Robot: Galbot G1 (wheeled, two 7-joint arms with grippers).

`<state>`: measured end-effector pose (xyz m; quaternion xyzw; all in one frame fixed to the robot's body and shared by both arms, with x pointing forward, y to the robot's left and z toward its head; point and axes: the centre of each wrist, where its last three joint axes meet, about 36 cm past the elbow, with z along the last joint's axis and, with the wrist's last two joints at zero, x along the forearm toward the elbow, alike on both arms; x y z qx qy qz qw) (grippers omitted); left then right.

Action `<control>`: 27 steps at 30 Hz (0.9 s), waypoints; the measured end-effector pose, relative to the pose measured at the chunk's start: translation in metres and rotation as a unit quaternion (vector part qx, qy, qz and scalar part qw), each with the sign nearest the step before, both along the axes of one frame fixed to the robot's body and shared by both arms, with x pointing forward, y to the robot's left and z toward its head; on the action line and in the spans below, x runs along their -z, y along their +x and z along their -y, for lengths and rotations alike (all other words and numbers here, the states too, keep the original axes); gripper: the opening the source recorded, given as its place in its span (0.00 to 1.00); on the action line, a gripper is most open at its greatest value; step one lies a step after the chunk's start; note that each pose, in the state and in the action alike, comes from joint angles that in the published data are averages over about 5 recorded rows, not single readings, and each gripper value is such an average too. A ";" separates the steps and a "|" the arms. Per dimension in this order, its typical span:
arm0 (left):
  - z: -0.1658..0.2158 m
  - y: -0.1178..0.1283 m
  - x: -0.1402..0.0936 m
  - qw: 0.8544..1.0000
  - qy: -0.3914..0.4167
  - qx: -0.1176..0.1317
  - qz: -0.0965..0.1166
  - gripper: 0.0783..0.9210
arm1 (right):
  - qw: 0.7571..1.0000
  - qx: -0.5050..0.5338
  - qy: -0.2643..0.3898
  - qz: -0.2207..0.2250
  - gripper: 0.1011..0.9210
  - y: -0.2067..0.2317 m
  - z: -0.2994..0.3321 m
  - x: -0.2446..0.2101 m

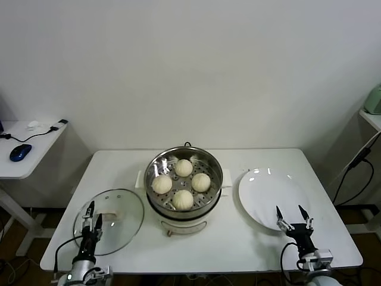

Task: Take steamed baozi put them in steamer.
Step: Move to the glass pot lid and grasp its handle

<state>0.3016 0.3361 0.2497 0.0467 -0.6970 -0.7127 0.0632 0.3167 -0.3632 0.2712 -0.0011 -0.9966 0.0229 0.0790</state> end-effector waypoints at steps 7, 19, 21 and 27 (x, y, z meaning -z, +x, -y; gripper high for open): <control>0.001 0.009 0.003 1.000 0.005 -0.004 -0.002 0.88 | 1.000 -0.002 -0.002 0.000 0.88 -0.001 -0.001 0.000; 0.006 0.018 0.005 1.000 0.000 -0.005 -0.002 0.88 | 1.000 -0.005 -0.004 0.005 0.88 0.002 -0.005 -0.002; 0.006 0.021 0.007 1.000 -0.001 -0.005 -0.002 0.88 | 1.000 -0.006 -0.005 0.005 0.88 0.002 -0.005 -0.003; 0.001 0.027 0.011 1.000 0.002 -0.008 -0.004 0.88 | 1.000 -0.004 -0.006 0.005 0.88 0.000 -0.004 -0.003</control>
